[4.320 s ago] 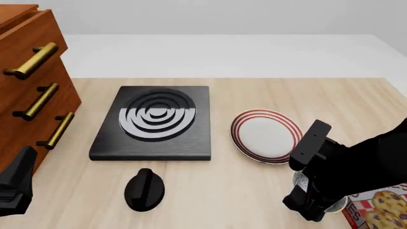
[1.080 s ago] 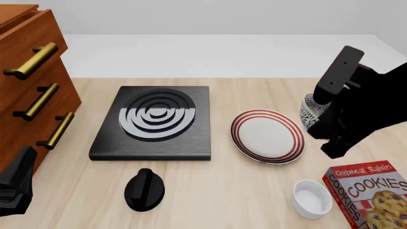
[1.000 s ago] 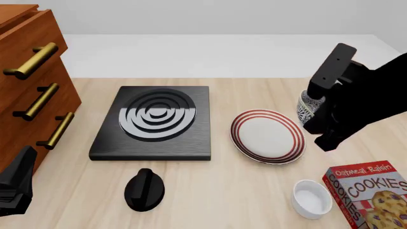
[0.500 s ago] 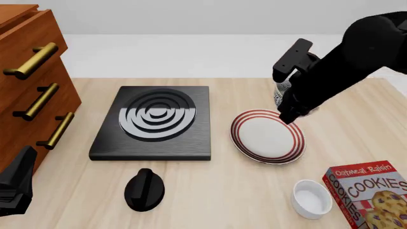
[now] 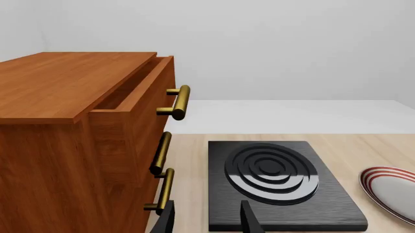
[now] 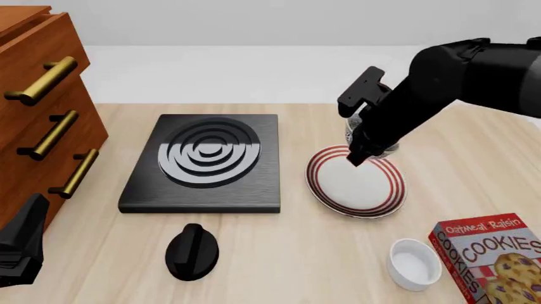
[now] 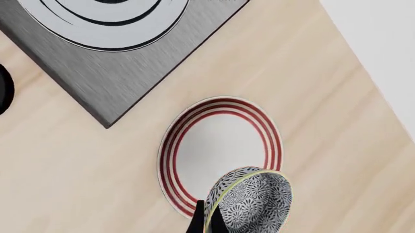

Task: Pick the akita bowl on the ramekin and place it on the plate.

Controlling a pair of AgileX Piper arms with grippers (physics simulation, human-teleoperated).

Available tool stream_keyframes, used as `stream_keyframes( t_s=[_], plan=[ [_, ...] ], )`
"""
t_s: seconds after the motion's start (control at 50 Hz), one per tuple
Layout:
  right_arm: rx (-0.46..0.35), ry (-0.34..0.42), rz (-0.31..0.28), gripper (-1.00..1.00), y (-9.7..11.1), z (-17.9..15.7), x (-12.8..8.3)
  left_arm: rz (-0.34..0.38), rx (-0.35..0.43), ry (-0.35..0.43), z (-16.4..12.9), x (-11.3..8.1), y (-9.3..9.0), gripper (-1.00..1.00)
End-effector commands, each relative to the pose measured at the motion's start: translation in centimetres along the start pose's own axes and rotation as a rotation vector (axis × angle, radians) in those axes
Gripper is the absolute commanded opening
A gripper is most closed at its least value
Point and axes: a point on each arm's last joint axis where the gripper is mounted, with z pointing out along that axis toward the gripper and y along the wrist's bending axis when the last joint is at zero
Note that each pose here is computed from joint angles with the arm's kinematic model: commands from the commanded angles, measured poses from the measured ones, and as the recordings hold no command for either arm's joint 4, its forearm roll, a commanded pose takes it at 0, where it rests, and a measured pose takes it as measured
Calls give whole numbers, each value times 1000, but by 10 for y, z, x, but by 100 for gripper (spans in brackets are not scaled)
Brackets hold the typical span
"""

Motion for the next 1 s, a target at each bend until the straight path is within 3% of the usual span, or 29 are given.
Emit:
stream_keyframes(
  t_s=[0.02,0.22,0.54,1.0],
  plan=[
    [-3,0,9,-100,1,20,-4,0,0,0,0,0,0,100],
    [-6,6,3,-100,-1,28,-6,0,0,0,0,0,0,100],
    [9,26,8,-100,-14,49,7,0,0,0,0,0,0,100],
    [-7,42,14,-100,-8,75,8,0,0,0,0,0,0,100]
  ],
)
